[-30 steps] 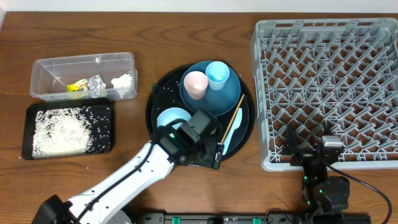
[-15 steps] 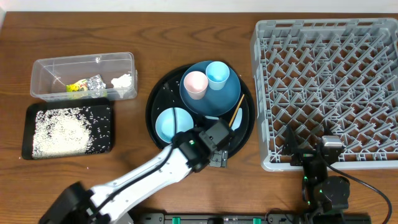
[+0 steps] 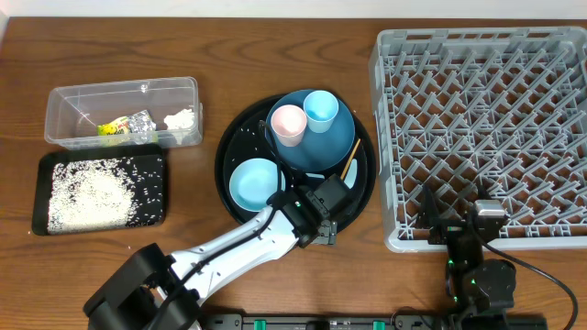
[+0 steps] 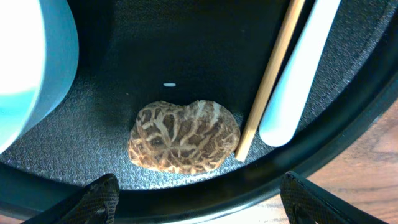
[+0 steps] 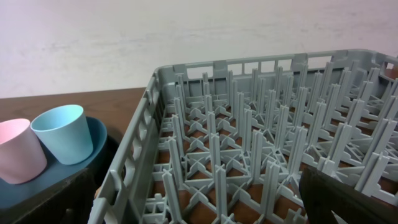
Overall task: Sort waste into correct bins and load items into the dishwasher rack
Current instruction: 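Lower the left gripper and grasp the dried mushroom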
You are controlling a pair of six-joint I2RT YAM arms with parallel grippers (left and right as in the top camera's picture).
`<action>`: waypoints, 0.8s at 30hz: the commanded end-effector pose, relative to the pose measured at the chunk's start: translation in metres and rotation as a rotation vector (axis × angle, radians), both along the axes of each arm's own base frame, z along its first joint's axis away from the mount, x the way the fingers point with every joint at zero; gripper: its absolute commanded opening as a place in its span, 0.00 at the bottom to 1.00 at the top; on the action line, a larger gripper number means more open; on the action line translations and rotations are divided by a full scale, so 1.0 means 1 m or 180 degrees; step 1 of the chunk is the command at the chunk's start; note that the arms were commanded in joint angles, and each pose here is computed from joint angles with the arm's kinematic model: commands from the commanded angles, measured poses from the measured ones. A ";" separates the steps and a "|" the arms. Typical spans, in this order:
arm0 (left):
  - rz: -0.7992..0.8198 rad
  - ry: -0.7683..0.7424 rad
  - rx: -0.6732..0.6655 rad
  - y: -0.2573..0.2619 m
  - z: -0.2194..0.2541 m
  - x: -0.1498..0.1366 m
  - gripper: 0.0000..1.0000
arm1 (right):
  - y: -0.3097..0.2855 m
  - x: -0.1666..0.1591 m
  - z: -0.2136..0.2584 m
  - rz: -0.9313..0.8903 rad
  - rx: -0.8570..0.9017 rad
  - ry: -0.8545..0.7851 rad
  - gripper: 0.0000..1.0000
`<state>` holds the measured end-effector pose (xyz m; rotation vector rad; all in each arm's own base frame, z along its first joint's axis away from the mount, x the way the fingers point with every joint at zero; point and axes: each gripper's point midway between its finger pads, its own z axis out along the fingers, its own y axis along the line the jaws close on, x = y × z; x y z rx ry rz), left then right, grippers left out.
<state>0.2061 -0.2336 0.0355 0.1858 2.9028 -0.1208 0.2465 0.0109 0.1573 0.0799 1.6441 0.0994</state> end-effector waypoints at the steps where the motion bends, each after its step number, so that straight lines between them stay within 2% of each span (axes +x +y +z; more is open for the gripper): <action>1: 0.0045 -0.0102 0.0100 0.002 -0.003 0.008 0.84 | -0.001 0.000 -0.002 -0.0022 -0.0046 0.0016 0.99; 16: 0.0054 -0.0089 0.0182 0.000 -0.019 0.012 0.83 | -0.001 0.000 -0.002 -0.0022 -0.0046 0.0016 0.99; 24: 0.0058 -0.0093 0.0191 0.000 -0.020 0.012 0.71 | -0.001 0.000 -0.002 -0.0022 -0.0046 0.0016 0.99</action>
